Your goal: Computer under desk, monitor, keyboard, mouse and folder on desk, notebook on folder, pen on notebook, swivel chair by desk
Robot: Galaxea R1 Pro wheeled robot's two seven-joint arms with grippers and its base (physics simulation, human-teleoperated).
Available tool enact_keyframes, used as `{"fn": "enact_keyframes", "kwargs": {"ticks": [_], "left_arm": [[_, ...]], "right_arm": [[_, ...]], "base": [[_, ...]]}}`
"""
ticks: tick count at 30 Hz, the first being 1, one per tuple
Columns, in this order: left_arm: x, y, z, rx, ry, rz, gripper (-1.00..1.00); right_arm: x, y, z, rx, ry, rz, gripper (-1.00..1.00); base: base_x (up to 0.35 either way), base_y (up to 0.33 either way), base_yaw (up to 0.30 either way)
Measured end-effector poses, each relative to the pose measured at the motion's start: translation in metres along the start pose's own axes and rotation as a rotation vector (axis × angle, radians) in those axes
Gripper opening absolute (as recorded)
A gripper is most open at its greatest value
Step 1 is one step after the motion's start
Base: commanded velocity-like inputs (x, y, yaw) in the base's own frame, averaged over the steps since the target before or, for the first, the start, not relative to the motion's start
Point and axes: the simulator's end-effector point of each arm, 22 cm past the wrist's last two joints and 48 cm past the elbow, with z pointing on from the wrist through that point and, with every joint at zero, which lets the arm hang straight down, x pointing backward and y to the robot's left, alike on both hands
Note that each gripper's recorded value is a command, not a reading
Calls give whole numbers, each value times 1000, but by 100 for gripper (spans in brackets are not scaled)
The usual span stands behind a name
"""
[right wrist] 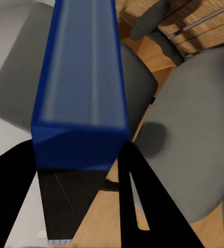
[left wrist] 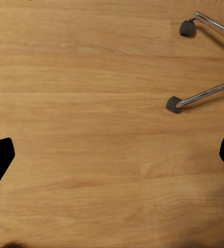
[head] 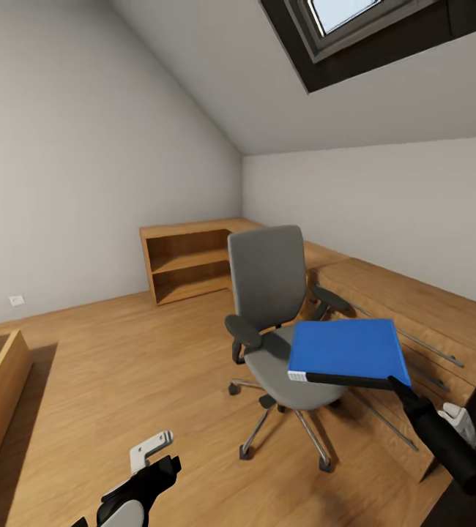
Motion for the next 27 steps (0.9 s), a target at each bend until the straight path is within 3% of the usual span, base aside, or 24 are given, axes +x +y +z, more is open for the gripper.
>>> {"fn": "enact_keyframes", "kwargs": {"ticks": [13,27], "left_arm": [[-18,-7,-18,0,-1,1,100],[-35,-14,-38,1,1,2,100]], "right_arm": [[-5,25,1,-13,39,9,-100],[-32,39,-4,7,20,21,-100]], "base": [[-5,0,0],[-56,0,0]]}}
